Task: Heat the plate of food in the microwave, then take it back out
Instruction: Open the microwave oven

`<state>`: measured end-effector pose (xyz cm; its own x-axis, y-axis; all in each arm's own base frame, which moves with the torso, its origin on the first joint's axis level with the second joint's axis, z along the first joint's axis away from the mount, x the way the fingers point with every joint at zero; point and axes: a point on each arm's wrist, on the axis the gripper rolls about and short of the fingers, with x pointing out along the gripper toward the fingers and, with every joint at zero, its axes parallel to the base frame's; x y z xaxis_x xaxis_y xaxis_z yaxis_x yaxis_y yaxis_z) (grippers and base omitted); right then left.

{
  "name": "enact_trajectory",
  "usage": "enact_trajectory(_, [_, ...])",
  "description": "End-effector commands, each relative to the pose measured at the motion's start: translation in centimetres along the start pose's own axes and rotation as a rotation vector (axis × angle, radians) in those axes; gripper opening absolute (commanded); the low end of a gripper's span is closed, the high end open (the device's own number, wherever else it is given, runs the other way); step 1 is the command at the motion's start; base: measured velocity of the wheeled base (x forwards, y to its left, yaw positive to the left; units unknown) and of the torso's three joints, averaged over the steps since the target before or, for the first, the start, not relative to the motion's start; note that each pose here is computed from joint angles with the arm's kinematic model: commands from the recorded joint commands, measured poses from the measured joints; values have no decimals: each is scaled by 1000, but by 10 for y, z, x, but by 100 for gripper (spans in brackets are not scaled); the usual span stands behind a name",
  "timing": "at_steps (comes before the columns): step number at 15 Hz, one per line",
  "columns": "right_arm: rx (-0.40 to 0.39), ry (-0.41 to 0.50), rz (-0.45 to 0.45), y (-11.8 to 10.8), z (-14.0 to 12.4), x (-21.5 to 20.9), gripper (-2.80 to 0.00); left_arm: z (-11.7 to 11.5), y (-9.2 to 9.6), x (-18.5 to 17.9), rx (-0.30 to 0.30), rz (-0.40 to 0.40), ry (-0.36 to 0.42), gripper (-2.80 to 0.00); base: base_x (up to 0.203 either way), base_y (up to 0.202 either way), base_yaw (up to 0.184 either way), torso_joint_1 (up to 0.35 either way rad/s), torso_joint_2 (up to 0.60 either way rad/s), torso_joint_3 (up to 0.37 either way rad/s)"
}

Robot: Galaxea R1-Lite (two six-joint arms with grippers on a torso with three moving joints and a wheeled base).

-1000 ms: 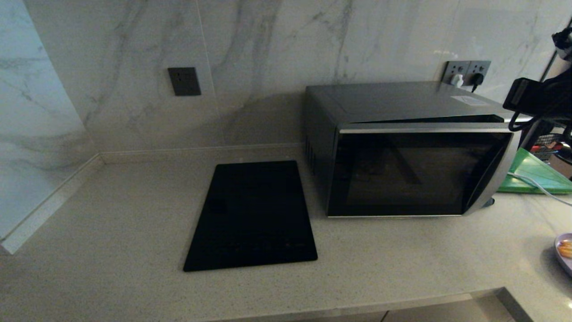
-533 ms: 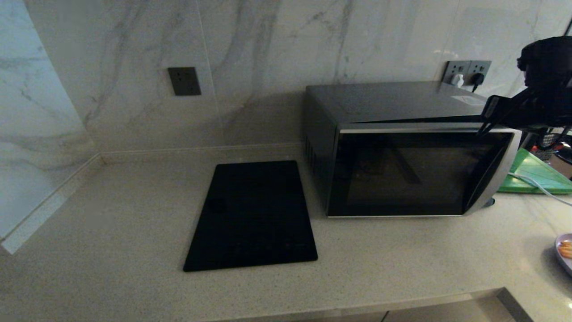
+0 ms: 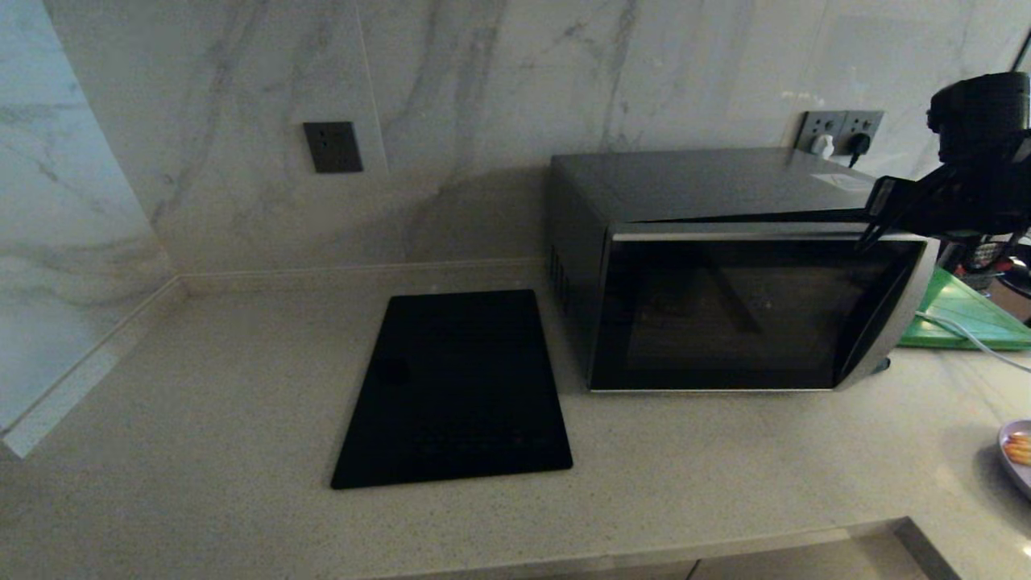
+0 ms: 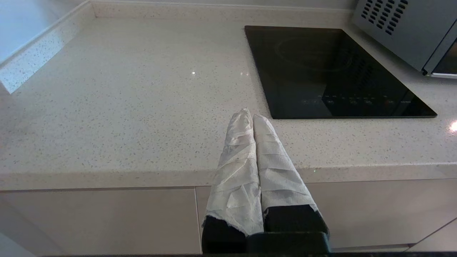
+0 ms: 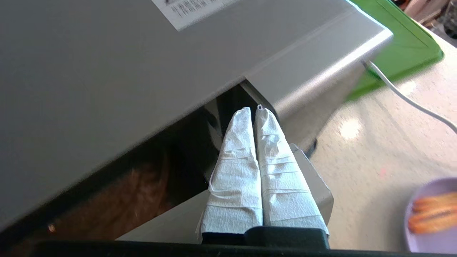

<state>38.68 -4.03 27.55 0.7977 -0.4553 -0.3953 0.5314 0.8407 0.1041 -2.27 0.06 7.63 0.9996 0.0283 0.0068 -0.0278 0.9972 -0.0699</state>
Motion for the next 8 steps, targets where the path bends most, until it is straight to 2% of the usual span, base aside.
enact_trajectory(1, [6, 2, -1, -4, 1, -9, -280, 0, 0, 0, -1, 1, -1, -280, 0, 0, 0, 0, 0, 0])
enact_trajectory(5, [3, -3, 12, -8, 2, -33, -280, 0, 0, 0, -1, 1, 0, -280, 0, 0, 0, 0, 0, 0])
enact_trajectory(8, [-17, 28, 25, -11, -1, -58, -280, 0, 0, 0, -1, 1, -1, -280, 0, 0, 0, 0, 0, 0])
